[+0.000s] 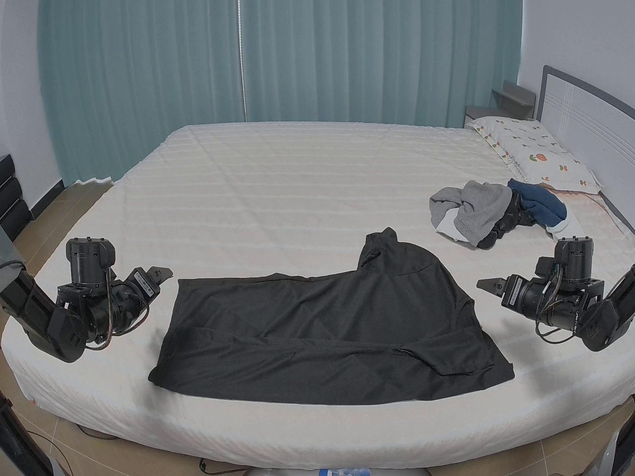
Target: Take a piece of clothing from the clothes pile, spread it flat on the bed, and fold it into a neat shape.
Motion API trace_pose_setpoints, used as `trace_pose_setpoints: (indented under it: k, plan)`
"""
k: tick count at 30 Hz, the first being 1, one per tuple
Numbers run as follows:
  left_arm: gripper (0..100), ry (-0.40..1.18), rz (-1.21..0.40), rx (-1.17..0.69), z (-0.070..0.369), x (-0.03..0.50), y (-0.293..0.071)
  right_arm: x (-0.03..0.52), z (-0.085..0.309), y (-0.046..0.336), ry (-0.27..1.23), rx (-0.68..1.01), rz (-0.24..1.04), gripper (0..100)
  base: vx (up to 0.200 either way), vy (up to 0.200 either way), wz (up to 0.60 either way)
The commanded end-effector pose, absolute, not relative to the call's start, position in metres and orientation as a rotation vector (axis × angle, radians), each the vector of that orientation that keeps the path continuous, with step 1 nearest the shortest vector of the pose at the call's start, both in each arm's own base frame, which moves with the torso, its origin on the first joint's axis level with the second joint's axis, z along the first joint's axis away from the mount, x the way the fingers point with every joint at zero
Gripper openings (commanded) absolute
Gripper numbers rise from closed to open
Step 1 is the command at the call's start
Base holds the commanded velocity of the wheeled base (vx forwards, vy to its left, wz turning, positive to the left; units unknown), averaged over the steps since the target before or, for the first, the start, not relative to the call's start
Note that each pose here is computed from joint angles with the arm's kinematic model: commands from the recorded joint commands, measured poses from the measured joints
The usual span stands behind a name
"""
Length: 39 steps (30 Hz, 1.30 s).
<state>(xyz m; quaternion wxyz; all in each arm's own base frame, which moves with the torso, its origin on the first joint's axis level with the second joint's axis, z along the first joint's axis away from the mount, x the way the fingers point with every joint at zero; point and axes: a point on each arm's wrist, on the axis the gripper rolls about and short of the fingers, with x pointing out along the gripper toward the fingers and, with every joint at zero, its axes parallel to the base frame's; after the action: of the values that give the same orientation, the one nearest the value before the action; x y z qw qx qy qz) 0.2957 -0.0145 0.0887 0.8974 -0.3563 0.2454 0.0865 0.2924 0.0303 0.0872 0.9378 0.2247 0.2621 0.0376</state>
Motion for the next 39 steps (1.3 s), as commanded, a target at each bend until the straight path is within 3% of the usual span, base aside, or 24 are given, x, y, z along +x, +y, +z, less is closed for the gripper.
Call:
trace_pose_setpoints:
  k: [1,15,30,39]
  plan:
    - [100,0.523,0.188,-0.737,0.083,0.3,-0.014,0.293,0.085,0.03,0.543,0.459,0.076,100,0.0,0.0,0.0]
    - [100,0.558,0.159,-0.786,0.096,0.369,0.009,0.295,0.076,0.039,0.576,0.496,0.089,100,0.0,0.0,0.0]
    - [100,0.683,0.094,-0.722,0.019,0.439,0.008,0.295,0.07,0.045,0.601,0.49,0.105,100,0.0,0.0,0.0]
    - [100,0.652,0.085,-0.739,0.016,0.443,0.007,0.295,0.07,0.05,0.605,0.485,0.121,100,0.0,0.0,0.0]
